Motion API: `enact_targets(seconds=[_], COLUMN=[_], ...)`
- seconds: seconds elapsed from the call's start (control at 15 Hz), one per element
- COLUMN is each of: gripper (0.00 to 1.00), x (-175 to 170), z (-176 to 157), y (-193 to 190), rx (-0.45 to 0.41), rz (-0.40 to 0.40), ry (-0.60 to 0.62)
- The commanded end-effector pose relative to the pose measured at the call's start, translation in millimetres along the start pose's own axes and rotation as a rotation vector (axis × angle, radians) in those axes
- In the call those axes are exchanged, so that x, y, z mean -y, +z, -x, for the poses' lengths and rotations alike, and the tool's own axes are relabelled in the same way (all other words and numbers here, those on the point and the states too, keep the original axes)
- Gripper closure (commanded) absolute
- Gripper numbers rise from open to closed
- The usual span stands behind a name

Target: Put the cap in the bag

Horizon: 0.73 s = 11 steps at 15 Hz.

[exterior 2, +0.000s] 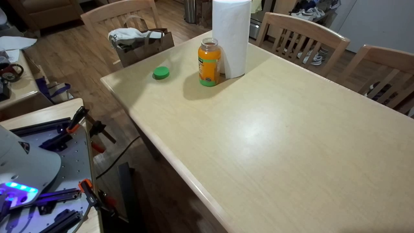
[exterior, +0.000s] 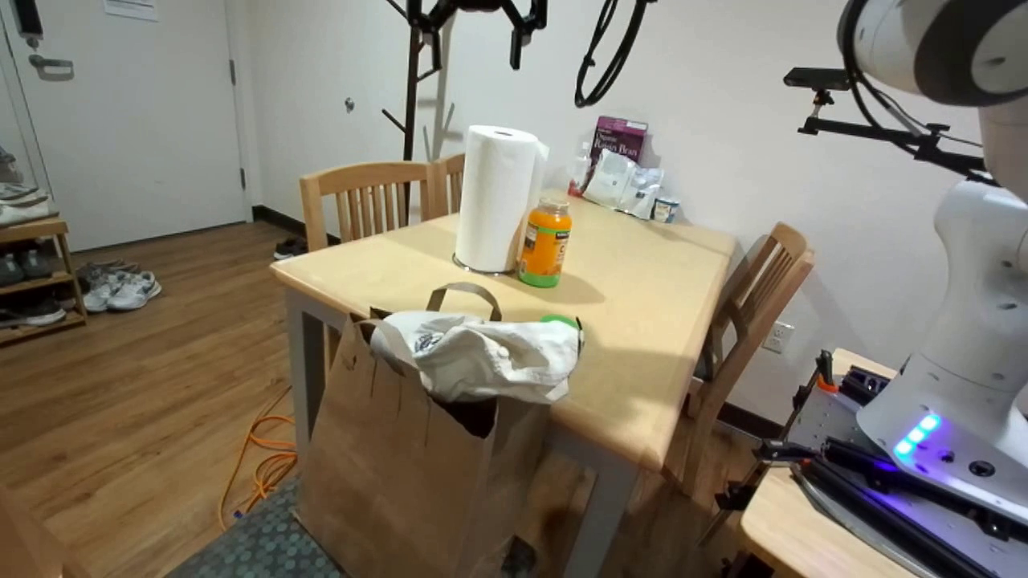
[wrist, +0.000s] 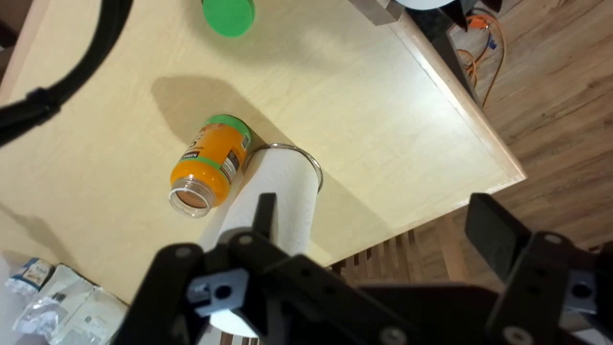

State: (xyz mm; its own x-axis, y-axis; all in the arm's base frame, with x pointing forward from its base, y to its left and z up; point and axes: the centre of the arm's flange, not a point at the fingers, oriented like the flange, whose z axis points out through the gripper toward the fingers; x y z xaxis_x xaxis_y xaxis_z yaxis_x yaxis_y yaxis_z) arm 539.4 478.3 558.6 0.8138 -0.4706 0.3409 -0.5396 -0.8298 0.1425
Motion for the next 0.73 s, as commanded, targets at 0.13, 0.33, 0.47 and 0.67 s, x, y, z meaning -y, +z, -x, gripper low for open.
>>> enact_targets(seconds=[0.13, 0.33, 0.47, 0.67], gripper=[0.0, 0.0, 0.0, 0.0], x=[-74.7, -96.5, -110.3, -66.9], z=[-68.4, -88.9, -96.5, -125.1], y=[87.9, 134.4, 165.8, 158.2], rx=[0.286, 0.394, 0.406, 0.386], rz=[-0.024, 0.017, 0.032, 0.061], ry=[-0.029, -0.057, -0.077, -0.052])
